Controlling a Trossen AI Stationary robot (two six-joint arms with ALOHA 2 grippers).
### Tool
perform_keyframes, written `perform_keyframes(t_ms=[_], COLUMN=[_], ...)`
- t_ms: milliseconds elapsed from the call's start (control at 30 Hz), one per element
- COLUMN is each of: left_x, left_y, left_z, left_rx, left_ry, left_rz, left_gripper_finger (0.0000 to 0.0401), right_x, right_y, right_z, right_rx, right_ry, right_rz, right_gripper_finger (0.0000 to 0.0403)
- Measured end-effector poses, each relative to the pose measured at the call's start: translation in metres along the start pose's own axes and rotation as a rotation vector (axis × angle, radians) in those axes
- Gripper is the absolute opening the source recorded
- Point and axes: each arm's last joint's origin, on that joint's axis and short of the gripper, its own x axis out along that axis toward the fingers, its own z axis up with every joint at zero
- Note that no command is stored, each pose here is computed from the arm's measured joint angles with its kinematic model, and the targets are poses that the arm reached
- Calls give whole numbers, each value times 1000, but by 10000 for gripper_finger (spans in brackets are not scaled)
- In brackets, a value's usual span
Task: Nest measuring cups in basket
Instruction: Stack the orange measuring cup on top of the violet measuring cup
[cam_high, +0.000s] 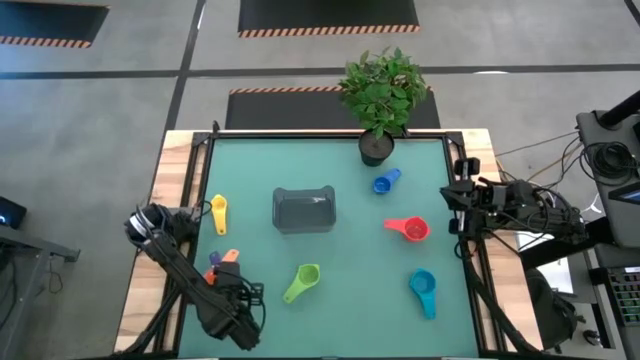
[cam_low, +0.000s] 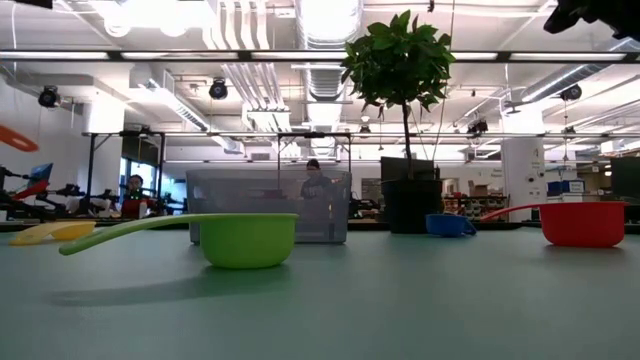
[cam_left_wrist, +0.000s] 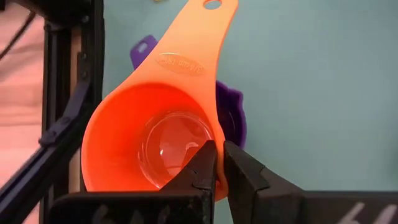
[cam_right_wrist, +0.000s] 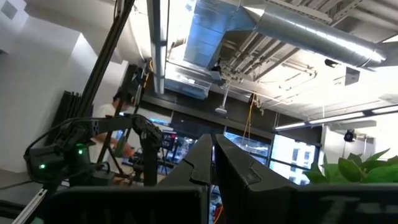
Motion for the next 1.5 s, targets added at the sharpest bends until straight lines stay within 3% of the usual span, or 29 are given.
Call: perform_keyframes(t_ms=[700, 1067, 1267, 1500], left_x=[11, 10, -16, -22], left_y=[-3, -3, -16, -40], left_z=[2, 2, 11, 40], left_rx=[-26, -16, 151, 368], left_ry=[-36, -46, -195, -208], left_rz=[-7, -24, -263, -251], left_gripper_finger=[43, 105, 122, 67], right_x=[0, 0, 0, 0], right_y=[0, 0, 0, 0], right_z=[-2, -1, -2, -2], right_rx=[44, 44, 44, 39], right_ry=[15, 15, 16, 16], right_rz=[4, 4, 4, 4], right_gripper_finger=[9, 9, 9, 9])
